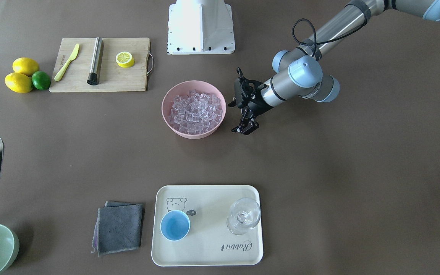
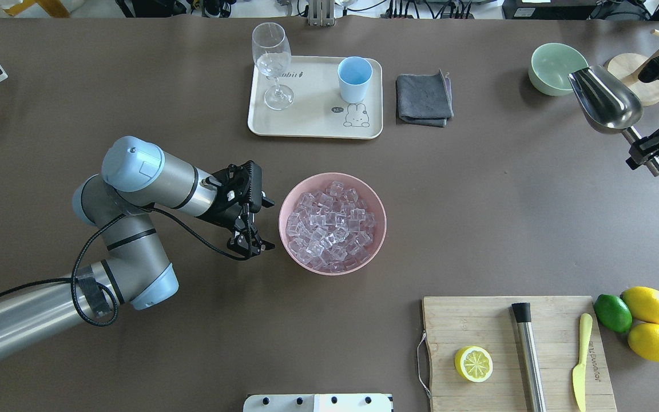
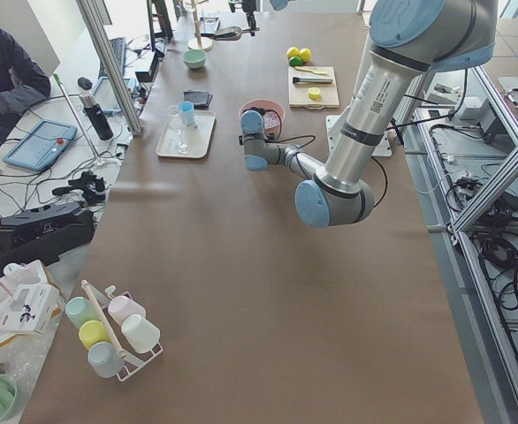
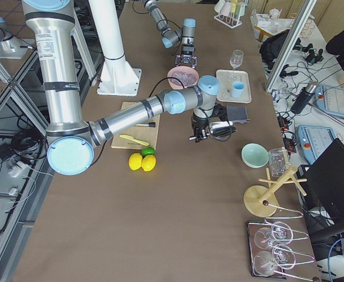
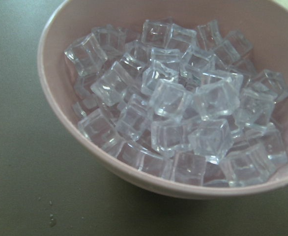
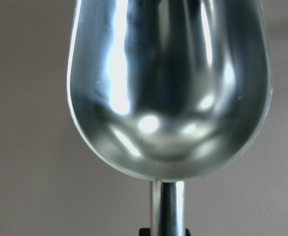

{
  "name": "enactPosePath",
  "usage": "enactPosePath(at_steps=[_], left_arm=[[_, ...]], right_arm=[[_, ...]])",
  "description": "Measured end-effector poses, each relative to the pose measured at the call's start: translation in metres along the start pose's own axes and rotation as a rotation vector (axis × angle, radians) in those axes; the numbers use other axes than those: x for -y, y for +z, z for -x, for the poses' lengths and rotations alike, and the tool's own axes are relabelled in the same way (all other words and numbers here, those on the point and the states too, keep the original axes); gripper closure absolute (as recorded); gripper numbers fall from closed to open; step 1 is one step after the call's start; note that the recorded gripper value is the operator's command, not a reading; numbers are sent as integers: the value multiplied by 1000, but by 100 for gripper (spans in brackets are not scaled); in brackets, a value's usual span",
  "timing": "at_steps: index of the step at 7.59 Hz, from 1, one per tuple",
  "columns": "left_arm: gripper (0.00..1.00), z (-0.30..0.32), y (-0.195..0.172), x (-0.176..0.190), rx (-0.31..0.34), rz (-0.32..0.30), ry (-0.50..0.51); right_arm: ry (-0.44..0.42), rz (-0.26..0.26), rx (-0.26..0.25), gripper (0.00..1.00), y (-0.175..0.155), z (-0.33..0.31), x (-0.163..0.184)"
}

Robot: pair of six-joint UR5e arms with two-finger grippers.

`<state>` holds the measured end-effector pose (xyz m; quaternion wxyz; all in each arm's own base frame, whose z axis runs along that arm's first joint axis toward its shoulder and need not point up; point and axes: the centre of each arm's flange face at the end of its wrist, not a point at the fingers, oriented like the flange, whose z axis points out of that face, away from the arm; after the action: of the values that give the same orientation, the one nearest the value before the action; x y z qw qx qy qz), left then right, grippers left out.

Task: Put ice in cup with scoop
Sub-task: 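Grasp and lift the steel scoop with the right gripper while left holds bowl, then carry the scoop with the right gripper over the pink bowl of ice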

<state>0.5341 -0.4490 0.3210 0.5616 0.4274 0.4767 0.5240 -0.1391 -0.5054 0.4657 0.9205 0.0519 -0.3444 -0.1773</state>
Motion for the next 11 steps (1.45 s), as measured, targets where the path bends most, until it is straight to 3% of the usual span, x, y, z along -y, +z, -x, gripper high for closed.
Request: enactPosePath(at_steps=[2,6,8,11], left_arm=[[2,0,0,0,0,2,-1],[2,-4,8,7,3,3,-2],[2,-12,20,15,24,-1,-13],[2,-15,21,19,32,-15,-13]], right_arm=[[-277,-43,-78,100,-14,21,19],[-910,-30,-198,100,-18,82,34],[-1123,40,-239,100,-45,142,22],[-1269,221,-245,100,-66,231,23]])
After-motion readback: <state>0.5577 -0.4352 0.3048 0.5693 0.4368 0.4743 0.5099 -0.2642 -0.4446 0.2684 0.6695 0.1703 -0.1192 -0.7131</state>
